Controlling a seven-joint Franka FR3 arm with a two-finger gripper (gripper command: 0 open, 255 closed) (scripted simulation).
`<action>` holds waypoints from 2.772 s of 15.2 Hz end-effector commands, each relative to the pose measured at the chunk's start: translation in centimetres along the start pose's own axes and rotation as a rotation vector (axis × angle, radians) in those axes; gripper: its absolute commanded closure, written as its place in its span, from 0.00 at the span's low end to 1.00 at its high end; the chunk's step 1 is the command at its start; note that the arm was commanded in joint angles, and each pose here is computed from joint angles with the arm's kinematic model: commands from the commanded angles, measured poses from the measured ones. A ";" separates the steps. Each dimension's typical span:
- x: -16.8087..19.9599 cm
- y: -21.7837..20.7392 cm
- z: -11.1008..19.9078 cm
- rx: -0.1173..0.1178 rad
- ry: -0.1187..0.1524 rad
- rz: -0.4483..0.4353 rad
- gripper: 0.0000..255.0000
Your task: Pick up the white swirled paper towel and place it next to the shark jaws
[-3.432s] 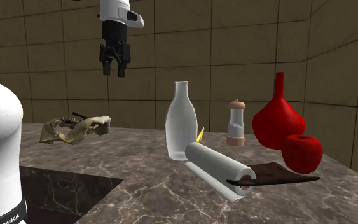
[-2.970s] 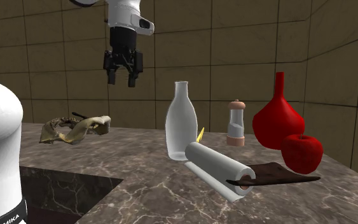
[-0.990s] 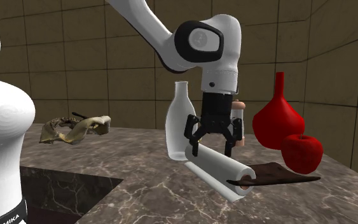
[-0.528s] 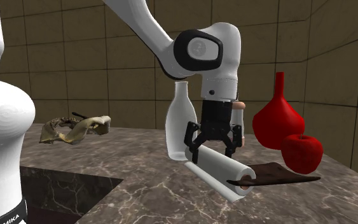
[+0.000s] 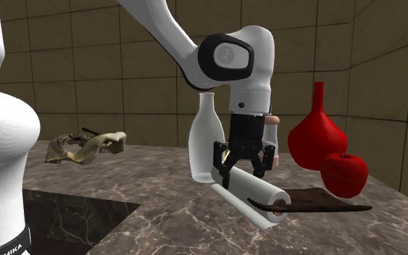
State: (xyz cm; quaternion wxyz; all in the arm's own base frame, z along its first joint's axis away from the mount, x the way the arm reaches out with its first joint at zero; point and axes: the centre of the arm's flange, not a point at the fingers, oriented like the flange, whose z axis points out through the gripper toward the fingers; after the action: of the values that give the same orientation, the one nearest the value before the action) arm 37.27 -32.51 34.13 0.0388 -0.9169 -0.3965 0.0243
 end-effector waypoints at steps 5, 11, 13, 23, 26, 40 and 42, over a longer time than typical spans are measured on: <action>0.0 0.0 0.0 0.001 0.000 0.001 1.00; -0.1 -0.3 -3.1 0.001 0.000 0.001 1.00; -0.1 -0.4 -4.2 0.001 0.000 0.001 1.00; -0.2 -0.9 -9.4 0.001 0.000 0.001 1.00; -0.2 -1.0 -11.0 0.001 0.000 0.001 1.00; -0.3 -1.7 -18.4 0.001 0.000 0.001 1.00; 0.8 -2.4 -18.5 0.001 0.000 0.001 1.00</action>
State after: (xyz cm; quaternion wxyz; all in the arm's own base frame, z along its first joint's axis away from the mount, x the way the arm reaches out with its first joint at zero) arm 37.35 -31.95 52.51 0.0392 -0.9170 -0.3962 0.0244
